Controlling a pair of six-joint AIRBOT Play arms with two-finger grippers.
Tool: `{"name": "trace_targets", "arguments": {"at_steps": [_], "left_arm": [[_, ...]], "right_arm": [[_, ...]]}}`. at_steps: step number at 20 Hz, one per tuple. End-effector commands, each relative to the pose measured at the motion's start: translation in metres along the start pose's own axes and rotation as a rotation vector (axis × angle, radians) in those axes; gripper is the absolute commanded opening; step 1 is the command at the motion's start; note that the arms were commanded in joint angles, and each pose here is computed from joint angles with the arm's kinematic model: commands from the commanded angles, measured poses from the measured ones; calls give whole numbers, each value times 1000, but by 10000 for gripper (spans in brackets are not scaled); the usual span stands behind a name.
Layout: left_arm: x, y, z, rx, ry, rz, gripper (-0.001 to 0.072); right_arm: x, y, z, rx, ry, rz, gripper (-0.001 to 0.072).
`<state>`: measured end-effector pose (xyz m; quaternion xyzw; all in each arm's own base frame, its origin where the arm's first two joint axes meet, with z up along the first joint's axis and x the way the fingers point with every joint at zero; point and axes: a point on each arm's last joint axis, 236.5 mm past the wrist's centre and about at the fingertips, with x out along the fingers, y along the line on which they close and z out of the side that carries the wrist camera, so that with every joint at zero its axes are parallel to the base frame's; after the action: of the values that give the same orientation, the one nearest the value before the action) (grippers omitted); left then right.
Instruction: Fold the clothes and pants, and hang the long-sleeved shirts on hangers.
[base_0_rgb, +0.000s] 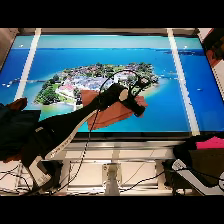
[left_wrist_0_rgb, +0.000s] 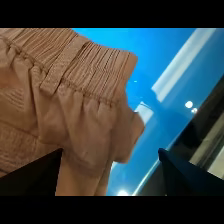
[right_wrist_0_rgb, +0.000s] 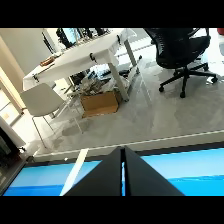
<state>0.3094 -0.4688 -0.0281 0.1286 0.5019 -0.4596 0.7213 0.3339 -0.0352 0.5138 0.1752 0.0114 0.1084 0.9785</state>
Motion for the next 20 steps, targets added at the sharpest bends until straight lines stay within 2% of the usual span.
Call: {"name": "trace_targets", "arguments": {"at_steps": [1,2,3,4,9,13,17,20], "left_arm": [[-18,-13,9,1,-31,-26,710],[-37,-7,20,-24,-69,-8,683],[-61,5,31,-80,-116,25,567],[-86,18,42,-110,-166,64,551],[-241,61,72,-136,-430,251,550],[-362,74,65,-167,-623,423,550],[-420,84,19,-193,-593,580,550],[-421,107,-30,-283,-423,683,541]], "right_arm": [[0,0,1,1,-2,0,19],[0,0,4,18,-19,0,19],[0,1,5,26,-20,3,20],[0,1,4,26,-16,5,19],[-1,4,-28,37,116,21,19],[12,-9,-75,115,271,42,20],[45,-15,-166,167,507,59,20],[50,-26,-264,14,779,36,20]]}}
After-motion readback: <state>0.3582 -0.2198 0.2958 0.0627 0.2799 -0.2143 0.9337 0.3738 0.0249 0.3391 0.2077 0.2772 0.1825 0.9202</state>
